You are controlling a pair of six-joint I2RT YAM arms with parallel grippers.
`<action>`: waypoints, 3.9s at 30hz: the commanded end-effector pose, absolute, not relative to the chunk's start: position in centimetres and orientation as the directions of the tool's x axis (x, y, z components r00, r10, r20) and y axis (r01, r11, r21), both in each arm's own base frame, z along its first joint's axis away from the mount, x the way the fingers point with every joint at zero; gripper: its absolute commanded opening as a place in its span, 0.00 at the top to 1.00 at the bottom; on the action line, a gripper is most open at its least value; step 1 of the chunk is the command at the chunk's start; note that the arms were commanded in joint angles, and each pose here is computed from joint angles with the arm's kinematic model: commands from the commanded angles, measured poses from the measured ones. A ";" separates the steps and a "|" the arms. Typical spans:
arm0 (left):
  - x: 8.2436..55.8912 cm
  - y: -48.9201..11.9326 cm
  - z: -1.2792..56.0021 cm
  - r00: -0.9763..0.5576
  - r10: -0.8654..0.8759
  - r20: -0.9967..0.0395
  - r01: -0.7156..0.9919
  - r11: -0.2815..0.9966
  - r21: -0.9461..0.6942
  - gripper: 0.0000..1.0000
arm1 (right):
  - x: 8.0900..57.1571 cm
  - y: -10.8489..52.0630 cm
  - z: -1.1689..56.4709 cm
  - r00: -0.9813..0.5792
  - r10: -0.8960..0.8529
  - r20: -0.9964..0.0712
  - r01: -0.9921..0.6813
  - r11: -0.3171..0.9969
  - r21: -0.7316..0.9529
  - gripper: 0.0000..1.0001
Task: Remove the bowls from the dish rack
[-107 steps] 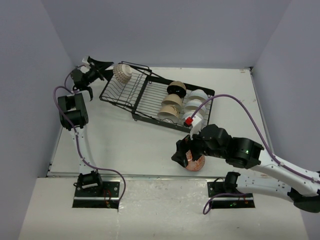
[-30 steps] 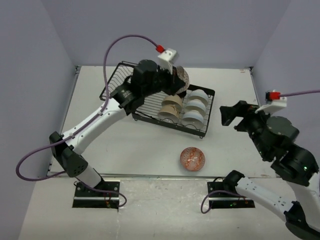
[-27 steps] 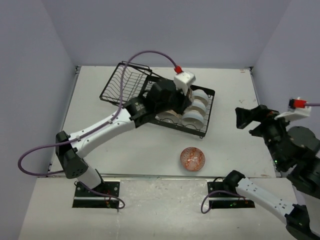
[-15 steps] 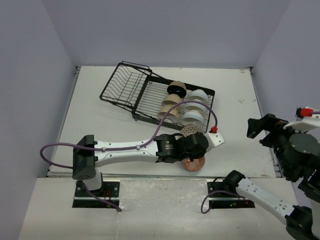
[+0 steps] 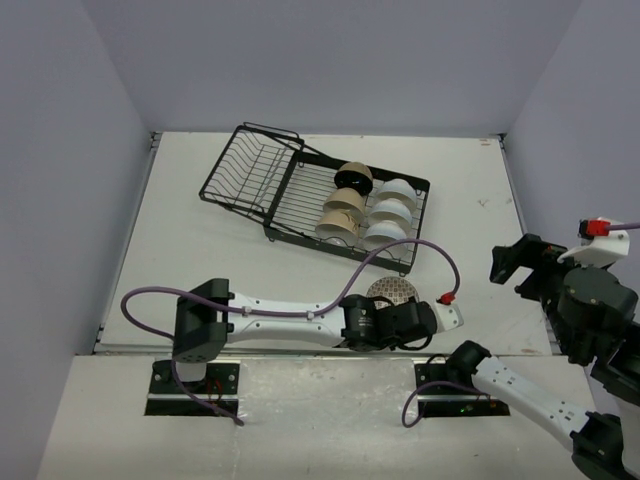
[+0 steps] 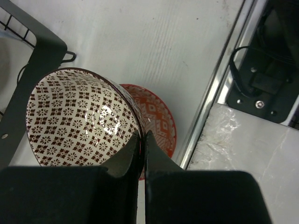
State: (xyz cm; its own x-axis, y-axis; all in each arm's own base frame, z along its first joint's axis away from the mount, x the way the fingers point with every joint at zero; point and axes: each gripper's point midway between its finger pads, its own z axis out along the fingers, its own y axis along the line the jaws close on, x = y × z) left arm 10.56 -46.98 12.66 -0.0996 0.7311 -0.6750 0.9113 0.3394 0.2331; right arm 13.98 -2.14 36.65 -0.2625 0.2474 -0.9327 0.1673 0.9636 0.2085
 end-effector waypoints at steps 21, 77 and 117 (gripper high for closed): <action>10.8 -47.2 9.0 -0.120 0.731 -0.672 0.863 0.412 0.293 1.00 | 14.7 -1.3 35.1 -0.304 0.225 -0.926 0.174 0.968 0.178 0.01; 18.1 -41.2 25.6 -0.343 0.338 -0.876 0.629 0.776 0.053 0.00 | 16.7 1.4 34.7 -0.342 0.179 -0.922 0.107 0.983 0.151 0.01; 35.9 -31.8 18.3 -0.416 -0.908 -0.048 -0.220 0.151 -0.964 0.10 | 22.8 3.5 30.5 -0.231 0.203 -0.952 0.172 0.971 0.165 0.01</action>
